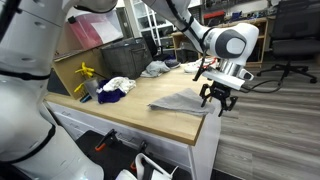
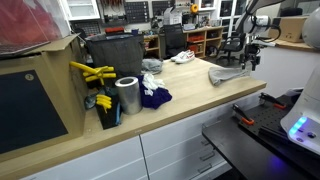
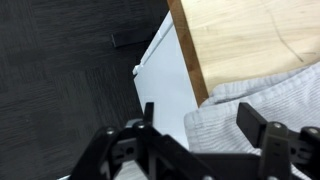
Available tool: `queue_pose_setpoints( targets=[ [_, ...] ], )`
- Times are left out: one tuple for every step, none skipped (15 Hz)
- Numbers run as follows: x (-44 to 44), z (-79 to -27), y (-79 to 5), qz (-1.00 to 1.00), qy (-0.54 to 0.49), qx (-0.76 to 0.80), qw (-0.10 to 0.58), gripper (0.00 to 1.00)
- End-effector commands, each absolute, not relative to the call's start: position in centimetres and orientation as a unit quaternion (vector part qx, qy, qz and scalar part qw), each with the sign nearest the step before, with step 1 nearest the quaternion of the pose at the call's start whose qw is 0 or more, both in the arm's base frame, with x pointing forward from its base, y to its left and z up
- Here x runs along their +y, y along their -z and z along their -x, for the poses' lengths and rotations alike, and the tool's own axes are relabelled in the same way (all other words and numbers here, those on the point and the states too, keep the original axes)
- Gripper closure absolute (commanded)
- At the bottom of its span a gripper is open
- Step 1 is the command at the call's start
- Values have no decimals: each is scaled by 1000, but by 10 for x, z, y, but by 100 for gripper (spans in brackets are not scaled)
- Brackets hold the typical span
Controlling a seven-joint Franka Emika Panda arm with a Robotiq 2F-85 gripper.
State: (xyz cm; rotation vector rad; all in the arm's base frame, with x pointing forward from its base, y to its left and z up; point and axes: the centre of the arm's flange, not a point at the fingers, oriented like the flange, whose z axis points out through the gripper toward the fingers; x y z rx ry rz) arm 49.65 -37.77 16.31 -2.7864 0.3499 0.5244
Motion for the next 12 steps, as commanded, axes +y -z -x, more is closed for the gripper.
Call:
queue_pose_setpoints(
  targets=[
    [-375,-513,-160,963,-174,131,156,47],
    [-375,-515,-160,963,-172,131,159,56],
    [-375,-515,-162,964,-170,131,160,63],
    [-376,-516,-164,964,-167,130,160,71],
    [-377,-516,-166,964,-165,130,160,78],
    [-377,-515,-171,966,-162,128,159,85],
    [-378,-514,-176,967,-158,126,158,93],
    [-377,-513,-182,968,-153,122,155,99],
    [-377,-514,-187,969,-151,119,153,100],
    [-375,-513,-192,971,-149,117,150,100],
    [-372,-512,-197,972,-148,111,146,100],
    [-368,-512,-203,973,-146,106,140,99]
  ],
)
